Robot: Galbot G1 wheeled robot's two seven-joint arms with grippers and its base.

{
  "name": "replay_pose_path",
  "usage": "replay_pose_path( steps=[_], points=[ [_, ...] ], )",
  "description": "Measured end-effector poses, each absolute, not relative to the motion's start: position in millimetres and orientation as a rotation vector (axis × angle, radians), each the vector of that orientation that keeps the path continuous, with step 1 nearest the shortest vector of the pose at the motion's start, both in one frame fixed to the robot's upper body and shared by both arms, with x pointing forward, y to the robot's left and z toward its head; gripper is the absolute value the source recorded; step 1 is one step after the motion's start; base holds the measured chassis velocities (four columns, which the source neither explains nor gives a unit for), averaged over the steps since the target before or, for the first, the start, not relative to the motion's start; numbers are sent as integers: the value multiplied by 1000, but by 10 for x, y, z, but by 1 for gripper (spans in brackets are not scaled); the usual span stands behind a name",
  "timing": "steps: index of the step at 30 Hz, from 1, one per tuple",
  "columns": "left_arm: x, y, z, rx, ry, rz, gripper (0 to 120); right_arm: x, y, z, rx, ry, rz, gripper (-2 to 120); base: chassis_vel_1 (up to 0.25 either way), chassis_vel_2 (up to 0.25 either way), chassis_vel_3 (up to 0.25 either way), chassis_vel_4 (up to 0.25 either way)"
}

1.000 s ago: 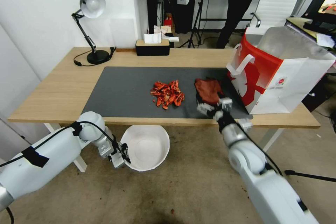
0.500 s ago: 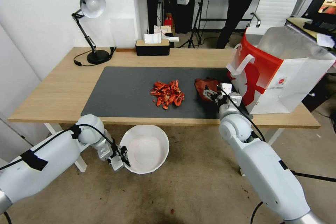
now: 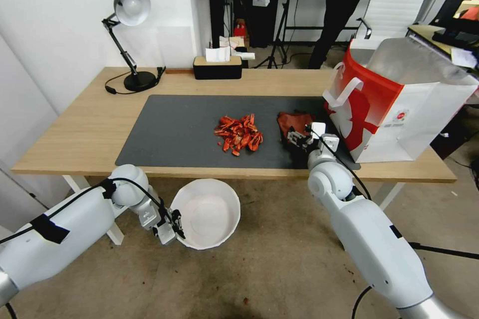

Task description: Sweep shrimp from table into container with towel, then put container into takeout bag.

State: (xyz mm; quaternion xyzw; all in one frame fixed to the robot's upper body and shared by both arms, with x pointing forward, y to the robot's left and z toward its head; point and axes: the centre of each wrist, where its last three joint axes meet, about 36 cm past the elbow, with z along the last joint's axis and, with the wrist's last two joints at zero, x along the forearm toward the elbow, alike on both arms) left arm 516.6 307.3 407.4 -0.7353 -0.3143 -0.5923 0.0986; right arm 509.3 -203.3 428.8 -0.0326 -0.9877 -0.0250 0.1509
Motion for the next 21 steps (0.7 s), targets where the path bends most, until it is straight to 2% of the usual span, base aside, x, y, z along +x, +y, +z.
replay_pose_path(
  steps=[1, 10, 11, 13, 14, 18, 19, 21],
  points=[
    [5166, 3073, 4074, -2175, -930, -1752, 0, 5093, -2033, 4288, -93, -2836, -72, 86, 0, 0, 0, 0],
    [5193, 3080, 4067, -2185, -942, -1749, 0, 5095, -2018, 4267, -70, -2827, -76, 58, 0, 0, 0, 0],
    [5193, 3080, 4067, -2185, -942, -1749, 0, 5095, -2018, 4267, -70, -2827, -76, 58, 0, 0, 0, 0],
    [5200, 3084, 4064, -2185, -945, -1748, 0, 5095, -2017, 4269, -67, -2822, -80, 48, 0, 0, 0, 0],
    [5200, 3084, 4064, -2185, -945, -1748, 0, 5095, -2017, 4269, -67, -2822, -80, 48, 0, 0, 0, 0],
    [5212, 3102, 4048, -2185, -949, -1745, 0, 5083, -2021, 4274, -59, -2813, -94, 28, 0, 0, 0, 0],
    [5212, 3102, 4048, -2185, -949, -1745, 0, 5083, -2021, 4274, -59, -2813, -94, 28, 0, 0, 0, 0],
    [5210, 3109, 4043, -2186, -951, -1744, 0, 5068, -2020, 4270, -54, -2806, -111, 20, 0, 0, 0, 0]
  ],
)
